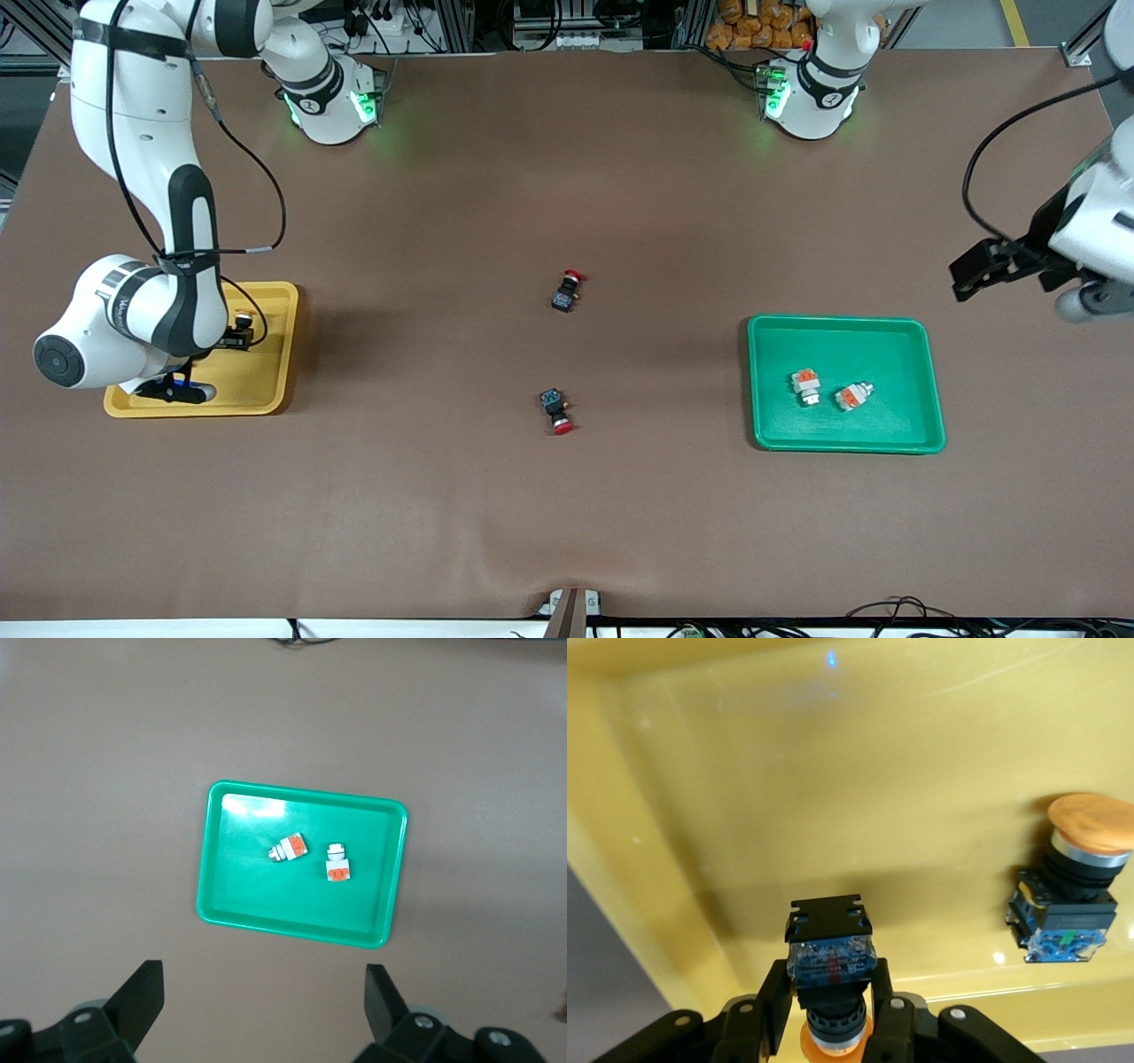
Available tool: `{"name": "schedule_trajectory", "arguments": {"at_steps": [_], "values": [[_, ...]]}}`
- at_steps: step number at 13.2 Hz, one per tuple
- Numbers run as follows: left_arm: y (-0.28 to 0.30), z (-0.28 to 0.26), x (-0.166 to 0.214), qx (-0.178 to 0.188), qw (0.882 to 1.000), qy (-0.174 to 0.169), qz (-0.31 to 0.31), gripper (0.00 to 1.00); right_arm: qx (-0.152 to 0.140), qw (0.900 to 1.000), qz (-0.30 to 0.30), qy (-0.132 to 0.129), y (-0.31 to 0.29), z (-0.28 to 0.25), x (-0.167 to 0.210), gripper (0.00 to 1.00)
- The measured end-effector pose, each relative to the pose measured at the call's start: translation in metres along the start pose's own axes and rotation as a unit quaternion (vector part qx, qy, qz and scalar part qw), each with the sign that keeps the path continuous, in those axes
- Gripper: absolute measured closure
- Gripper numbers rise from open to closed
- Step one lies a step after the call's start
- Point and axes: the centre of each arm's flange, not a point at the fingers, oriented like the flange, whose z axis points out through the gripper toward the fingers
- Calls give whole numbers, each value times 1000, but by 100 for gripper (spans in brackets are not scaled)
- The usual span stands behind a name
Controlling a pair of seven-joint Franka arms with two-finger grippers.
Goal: Place green and yellow buttons in trays
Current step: 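Lower the yellow button into the yellow tray and open the right gripper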
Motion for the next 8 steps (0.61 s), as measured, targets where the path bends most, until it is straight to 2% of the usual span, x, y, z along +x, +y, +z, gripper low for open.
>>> {"name": "schedule_trajectory", "arguments": {"at_steps": [3,4,6,8], "values": [[-25,-6,-12,-23,1000,-10,9,0,-5,1000,-1,1,-1,7,4,59],[-34,-4,-16,-24,1000,-15,7,0,-5,1000,-2,0,-3,9,4,53],[-37,-1,-29,-24,999,-24,4,0,-5,1000,-5,-2,-5,10,5,33],[-31,-3,-40,-23,999,-27,3,0,3,1000,-8,-24,-10,7,2,13]]}}
